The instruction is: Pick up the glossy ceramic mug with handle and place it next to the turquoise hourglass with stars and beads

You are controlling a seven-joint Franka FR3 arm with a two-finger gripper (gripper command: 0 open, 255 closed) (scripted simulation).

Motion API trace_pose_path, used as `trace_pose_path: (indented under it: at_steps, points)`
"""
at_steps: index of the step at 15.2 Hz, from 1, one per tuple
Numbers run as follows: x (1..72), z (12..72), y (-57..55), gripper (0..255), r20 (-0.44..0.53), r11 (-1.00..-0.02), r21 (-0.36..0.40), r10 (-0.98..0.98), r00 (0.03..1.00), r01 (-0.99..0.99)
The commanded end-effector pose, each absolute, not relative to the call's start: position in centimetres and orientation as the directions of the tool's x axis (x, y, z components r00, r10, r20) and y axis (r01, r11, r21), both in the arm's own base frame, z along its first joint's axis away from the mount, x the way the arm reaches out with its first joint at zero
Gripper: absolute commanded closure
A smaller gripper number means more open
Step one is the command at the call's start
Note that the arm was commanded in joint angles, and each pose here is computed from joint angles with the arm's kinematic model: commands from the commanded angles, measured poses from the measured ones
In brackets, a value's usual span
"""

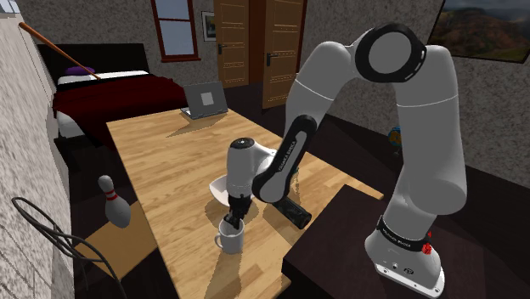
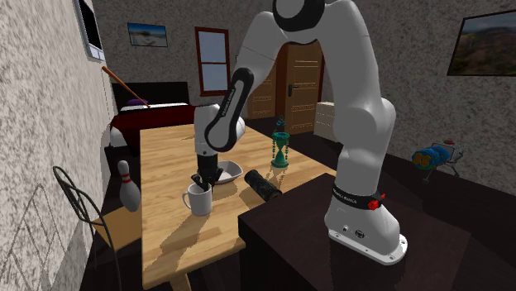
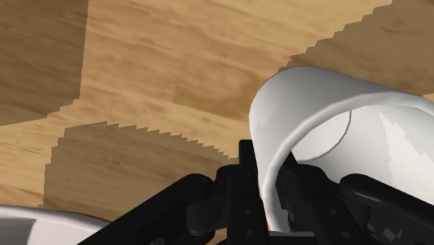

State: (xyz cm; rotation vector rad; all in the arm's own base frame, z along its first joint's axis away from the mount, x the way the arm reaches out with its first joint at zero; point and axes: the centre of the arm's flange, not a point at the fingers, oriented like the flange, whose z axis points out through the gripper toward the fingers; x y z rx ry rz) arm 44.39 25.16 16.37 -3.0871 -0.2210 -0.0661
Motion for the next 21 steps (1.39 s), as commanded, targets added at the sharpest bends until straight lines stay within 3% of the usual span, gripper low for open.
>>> trace_pose_path:
  at_steps: [1,21]
  points:
    - [44.3,17.3,25.2,255,0.046,-0.989,-0.043,0.141,0.989,0.143]
    - [44.3,27.9,25.2,255,0.046,-0.989,-0.043,0.141,0.989,0.143]
